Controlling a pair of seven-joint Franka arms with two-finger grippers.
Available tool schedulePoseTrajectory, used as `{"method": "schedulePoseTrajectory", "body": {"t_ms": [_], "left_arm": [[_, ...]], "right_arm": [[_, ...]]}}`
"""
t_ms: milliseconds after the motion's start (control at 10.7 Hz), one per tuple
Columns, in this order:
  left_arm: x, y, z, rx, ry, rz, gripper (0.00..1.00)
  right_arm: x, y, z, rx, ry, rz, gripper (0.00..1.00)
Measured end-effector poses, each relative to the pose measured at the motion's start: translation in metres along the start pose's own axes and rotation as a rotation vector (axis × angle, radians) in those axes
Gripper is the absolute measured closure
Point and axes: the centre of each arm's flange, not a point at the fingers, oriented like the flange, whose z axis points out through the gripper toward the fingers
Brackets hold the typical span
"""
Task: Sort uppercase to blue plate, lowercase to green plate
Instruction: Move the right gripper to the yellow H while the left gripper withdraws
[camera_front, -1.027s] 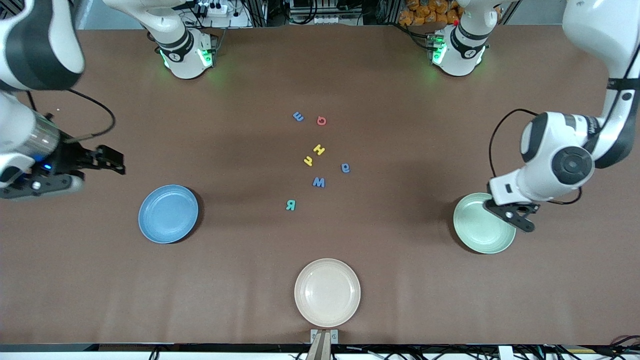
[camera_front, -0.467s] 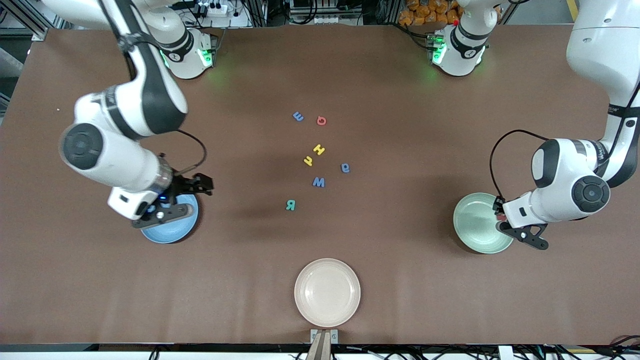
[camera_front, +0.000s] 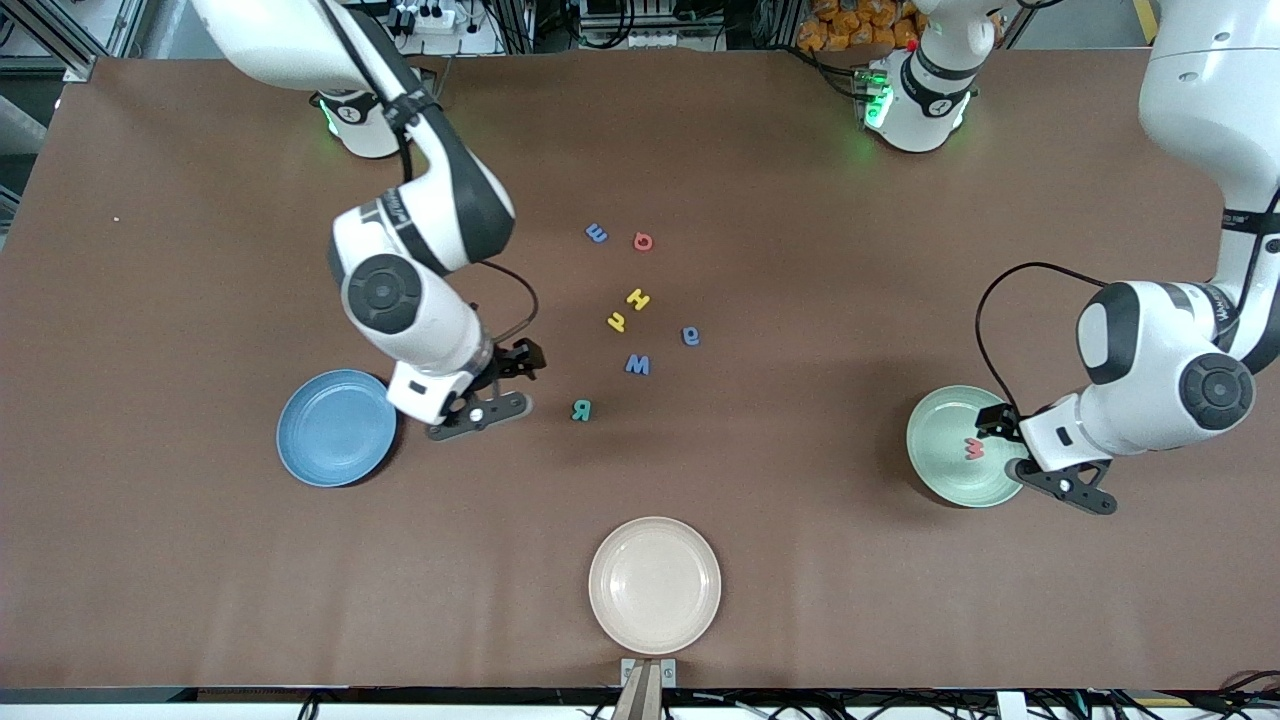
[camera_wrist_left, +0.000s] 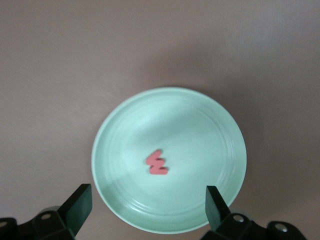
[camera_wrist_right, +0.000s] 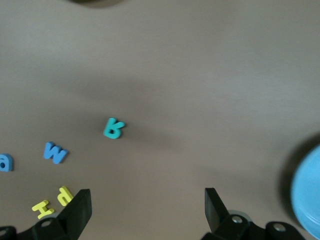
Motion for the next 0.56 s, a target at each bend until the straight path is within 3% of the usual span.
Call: {"method": "schedulePoseTrajectory", "body": {"t_ms": [280, 560], "left_arm": [[0.012, 0.007, -0.056, 0.013, 0.082, -0.087, 0.00], [0.007, 0.039, -0.113, 0.018, 0.066, -0.098, 0.00]], "right_arm": [[-0.015, -0.074, 0.038, -0.004, 0.012, 0.038, 0.00], [-0.040, -0.134, 0.072, -0.024, -0.018, 0.245, 0.00]]}}
